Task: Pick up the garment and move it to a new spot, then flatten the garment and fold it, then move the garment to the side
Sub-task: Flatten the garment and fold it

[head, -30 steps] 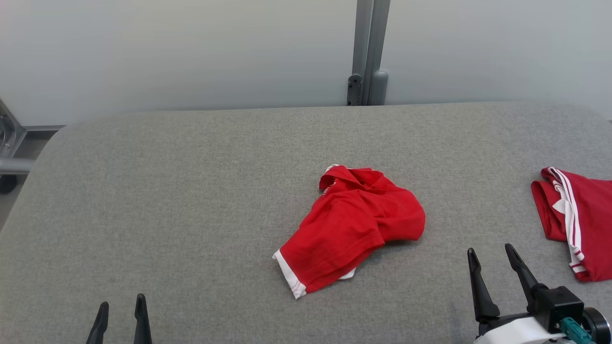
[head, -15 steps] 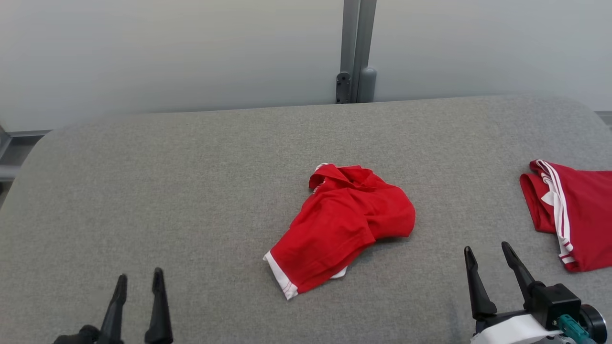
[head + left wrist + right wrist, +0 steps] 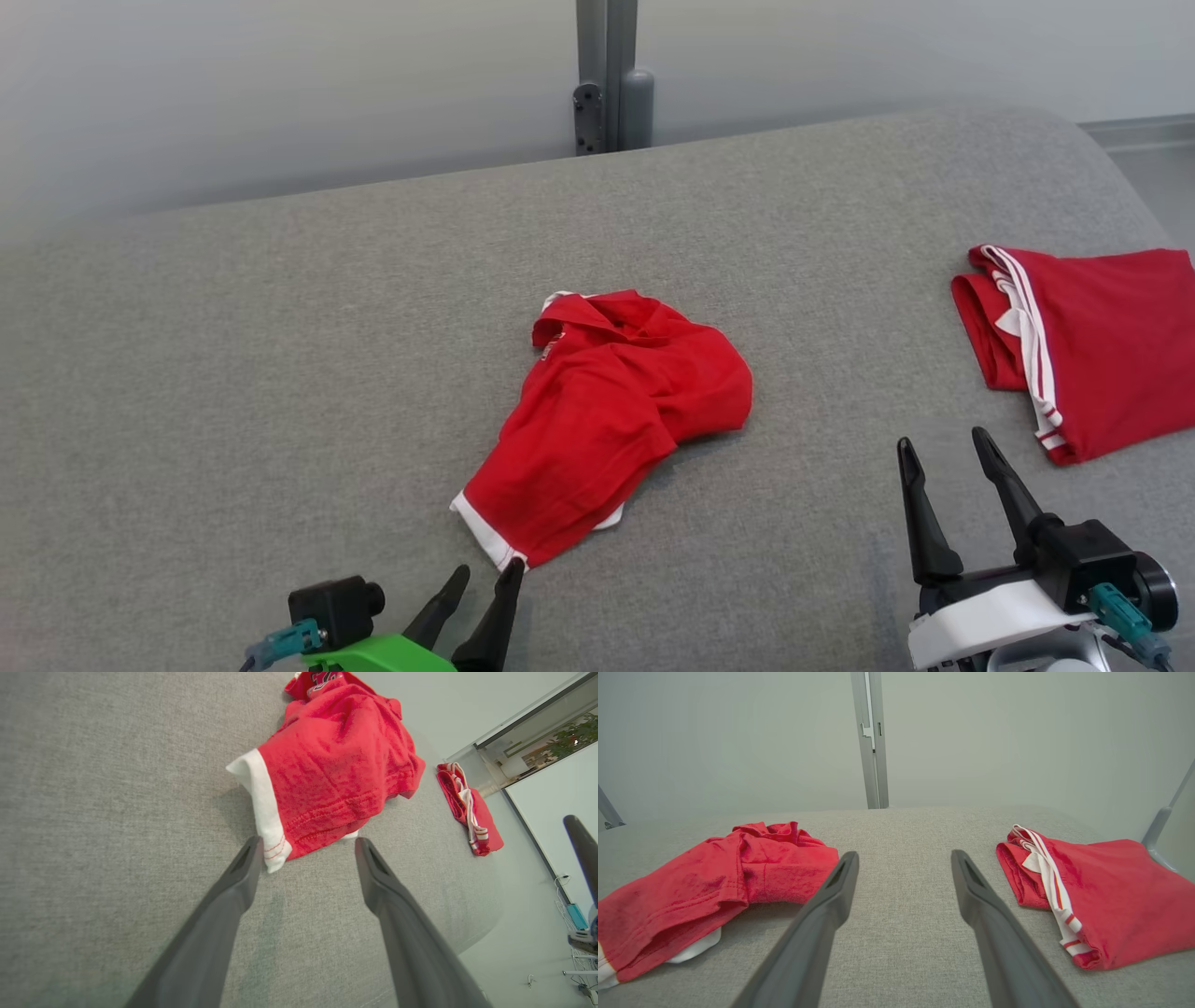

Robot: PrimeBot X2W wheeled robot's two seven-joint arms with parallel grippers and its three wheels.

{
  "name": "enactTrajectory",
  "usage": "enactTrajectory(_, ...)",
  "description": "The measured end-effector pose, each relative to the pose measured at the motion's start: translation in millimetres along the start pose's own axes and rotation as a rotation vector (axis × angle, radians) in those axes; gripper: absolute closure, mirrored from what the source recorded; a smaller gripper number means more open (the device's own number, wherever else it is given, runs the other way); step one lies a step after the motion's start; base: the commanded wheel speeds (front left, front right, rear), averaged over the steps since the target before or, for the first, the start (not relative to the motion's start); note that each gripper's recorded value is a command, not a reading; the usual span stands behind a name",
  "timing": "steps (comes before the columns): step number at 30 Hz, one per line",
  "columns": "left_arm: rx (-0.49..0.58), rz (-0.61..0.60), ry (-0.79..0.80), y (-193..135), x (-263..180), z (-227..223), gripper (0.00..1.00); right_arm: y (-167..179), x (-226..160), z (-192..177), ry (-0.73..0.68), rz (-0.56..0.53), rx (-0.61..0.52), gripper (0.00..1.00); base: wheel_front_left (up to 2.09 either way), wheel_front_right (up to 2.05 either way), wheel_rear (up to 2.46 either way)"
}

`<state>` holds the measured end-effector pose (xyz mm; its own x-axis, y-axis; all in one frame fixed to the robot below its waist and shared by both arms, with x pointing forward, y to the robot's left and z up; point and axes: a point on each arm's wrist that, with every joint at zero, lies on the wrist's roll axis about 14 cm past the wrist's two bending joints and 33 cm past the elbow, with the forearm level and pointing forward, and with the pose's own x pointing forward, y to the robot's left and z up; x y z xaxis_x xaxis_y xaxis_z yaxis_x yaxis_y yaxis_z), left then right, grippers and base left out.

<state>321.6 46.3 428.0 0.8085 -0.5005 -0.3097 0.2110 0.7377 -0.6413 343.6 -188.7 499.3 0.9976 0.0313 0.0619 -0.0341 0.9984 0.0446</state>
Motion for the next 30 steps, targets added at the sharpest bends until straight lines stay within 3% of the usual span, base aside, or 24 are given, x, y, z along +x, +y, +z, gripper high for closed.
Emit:
enactTrajectory(10, 0.006, 0.051, 0.122, 18.6, 22.4, -29.8, 0.00, -23.2, -8.2, -6.0, 0.026, -0.077, -0.010, 0.00, 0.00, 0.00, 0.00)
enactTrajectory(23, -0.006, 0.062, 0.136, 26.4, 30.0, -31.6, 0.00, -21.2, -3.7, -5.7, 0.023, -0.069, -0.010, 0.00, 0.00, 0.00, 0.00)
enactTrajectory(24, -0.005, 0.061, 0.139, 26.7, 30.6, -32.4, 0.22, -21.0, -3.4, -5.8, 0.024, -0.068, -0.010, 0.00, 0.00, 0.00, 0.00)
enactTrajectory(26, -0.013, 0.060, 0.148, 26.3, 32.0, -34.0, 1.00, -20.4, -3.1, -6.0, 0.024, -0.066, -0.009, 0.00, 0.00, 0.00, 0.00)
enactTrajectory(30, -0.049, 0.064, 0.137, 27.2, 32.4, -31.4, 1.00, -19.0, -3.1, -5.5, 0.022, -0.062, -0.008, 0.00, 0.00, 0.00, 0.00)
